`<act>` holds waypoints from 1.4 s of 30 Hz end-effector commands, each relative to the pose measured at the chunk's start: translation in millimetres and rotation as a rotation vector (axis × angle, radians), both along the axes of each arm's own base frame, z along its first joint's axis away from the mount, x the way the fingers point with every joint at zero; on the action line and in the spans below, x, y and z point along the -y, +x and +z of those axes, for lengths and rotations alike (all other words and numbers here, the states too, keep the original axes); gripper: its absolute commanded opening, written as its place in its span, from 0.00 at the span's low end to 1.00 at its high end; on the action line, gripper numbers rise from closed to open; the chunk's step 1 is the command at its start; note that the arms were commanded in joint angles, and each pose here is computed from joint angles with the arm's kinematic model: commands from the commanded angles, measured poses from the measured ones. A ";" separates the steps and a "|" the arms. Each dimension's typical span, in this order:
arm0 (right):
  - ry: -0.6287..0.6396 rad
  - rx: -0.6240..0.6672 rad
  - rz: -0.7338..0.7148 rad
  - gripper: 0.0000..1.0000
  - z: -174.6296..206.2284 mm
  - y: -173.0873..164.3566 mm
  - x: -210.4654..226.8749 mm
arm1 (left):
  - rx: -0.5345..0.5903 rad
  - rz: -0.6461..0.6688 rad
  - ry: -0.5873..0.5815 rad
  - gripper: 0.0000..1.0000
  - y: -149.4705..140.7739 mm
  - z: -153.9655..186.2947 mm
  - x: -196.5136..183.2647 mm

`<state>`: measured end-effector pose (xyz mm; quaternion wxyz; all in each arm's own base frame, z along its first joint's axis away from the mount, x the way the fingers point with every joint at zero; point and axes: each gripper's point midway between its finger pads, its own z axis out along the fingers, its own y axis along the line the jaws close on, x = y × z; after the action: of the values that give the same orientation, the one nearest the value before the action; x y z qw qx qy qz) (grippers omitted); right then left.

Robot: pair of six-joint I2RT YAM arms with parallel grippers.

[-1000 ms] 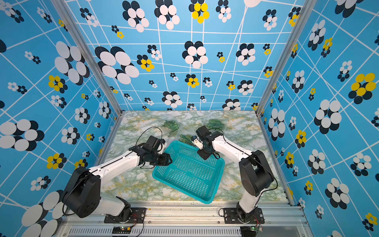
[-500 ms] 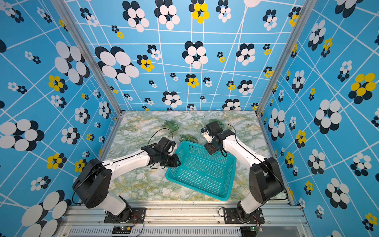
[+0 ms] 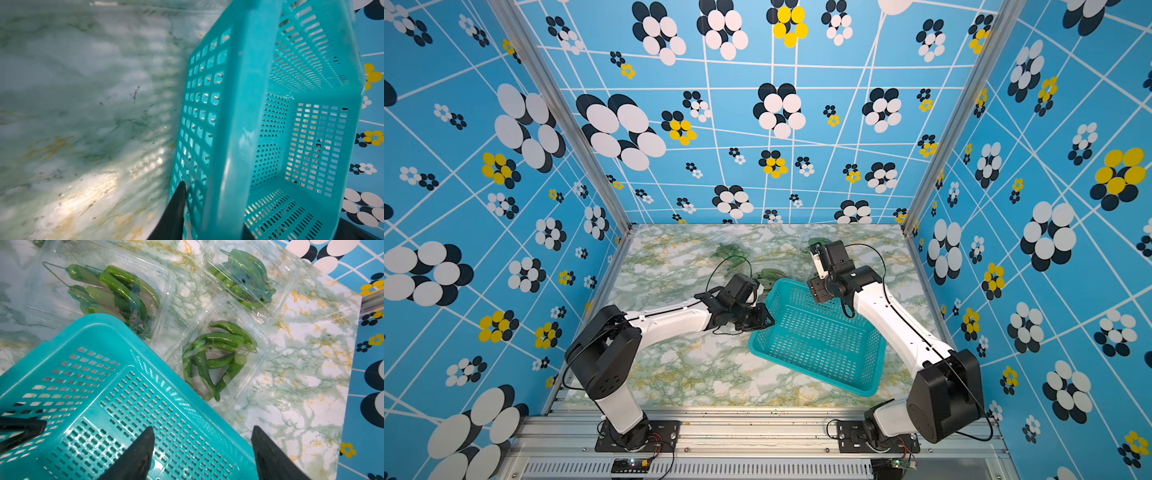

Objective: Take small green peppers out of containers
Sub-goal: Move the packing box to the center of the board.

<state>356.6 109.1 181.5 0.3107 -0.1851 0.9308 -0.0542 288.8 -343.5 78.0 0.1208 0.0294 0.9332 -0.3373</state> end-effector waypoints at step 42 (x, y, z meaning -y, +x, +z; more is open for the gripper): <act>0.328 -0.085 -0.536 0.80 -8.4 -63.1 94.9 | 0.021 -0.094 -0.192 0.40 -16.3 15.1 180.2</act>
<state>278.4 18.5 156.3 0.2547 0.1277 0.9585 0.0125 270.0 -510.0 85.2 0.1105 0.0588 0.8991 -0.4195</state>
